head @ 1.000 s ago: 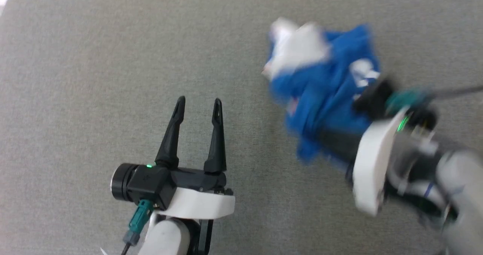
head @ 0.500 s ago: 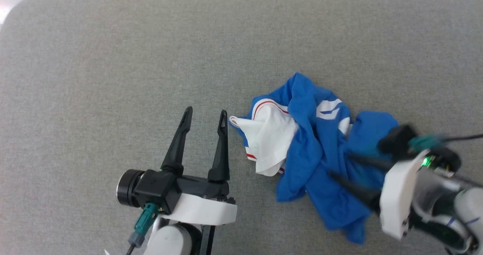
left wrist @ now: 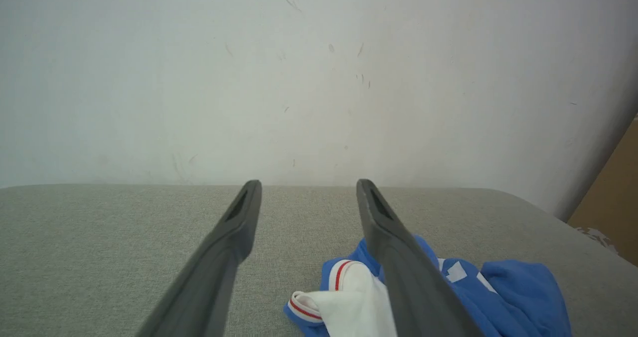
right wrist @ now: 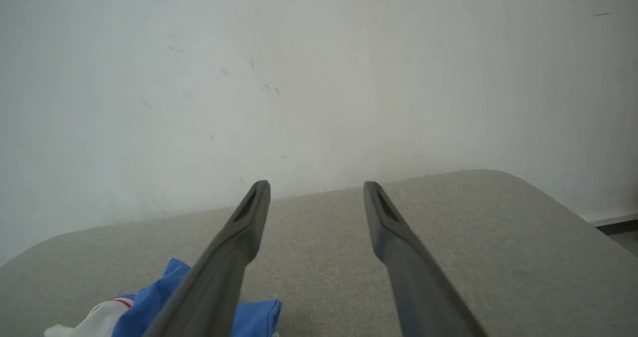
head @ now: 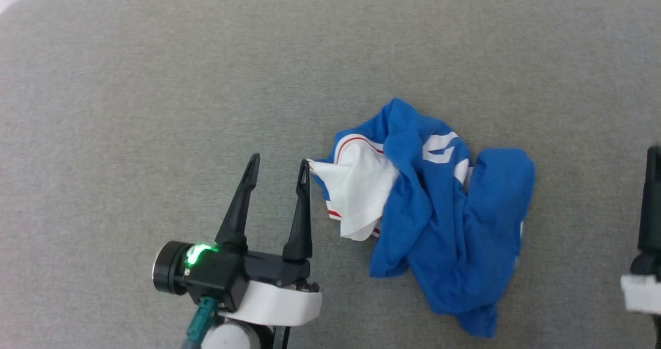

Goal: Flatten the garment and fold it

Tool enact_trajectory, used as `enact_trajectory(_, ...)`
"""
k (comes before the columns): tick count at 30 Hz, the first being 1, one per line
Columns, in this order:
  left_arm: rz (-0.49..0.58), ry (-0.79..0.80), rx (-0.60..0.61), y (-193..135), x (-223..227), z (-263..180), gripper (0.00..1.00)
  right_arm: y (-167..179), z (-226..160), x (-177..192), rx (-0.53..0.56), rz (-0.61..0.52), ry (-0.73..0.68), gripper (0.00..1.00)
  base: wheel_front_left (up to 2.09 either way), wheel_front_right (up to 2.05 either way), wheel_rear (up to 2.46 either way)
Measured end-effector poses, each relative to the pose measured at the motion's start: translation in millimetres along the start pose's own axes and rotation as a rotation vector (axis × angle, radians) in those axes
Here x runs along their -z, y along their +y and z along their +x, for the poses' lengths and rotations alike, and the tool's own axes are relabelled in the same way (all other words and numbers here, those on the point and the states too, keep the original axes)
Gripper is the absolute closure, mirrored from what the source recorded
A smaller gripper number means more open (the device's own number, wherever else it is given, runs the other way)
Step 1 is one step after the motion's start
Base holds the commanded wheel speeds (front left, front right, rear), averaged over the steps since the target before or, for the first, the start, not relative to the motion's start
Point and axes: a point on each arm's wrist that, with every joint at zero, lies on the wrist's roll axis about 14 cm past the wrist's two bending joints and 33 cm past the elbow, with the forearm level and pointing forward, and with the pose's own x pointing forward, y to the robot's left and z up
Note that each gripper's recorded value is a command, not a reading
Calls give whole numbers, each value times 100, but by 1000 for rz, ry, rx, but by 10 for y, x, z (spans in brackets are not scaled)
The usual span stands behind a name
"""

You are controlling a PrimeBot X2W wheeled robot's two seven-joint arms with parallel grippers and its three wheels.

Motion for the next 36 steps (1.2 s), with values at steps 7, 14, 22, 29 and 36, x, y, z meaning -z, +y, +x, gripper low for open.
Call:
enact_trajectory(7, 92, 126, 116, -217, 376, -59, 0, -144, -245, 183, 90, -48, 30, 0, 0, 0, 0)
enact_trajectory(14, 142, 435, 285, -534, 924, -89, 0, -163, -214, 205, 99, -61, 33, 0, 0, 0, 0)
enact_trajectory(22, 223, 660, 333, -495, 1345, -113, 69, -134, -205, 332, 95, -46, 71, 0, 0, 0, 0)
enact_trajectory(29, 155, 544, 347, -648, 1070, 89, 100, -168, -224, 324, 108, -46, 71, 0, 0, 0, 0)
enact_trajectory(36, 2, 247, 255, -582, 198, 489, 100, -100, -207, 322, 89, -35, 72, 0, 0, 0, 0)
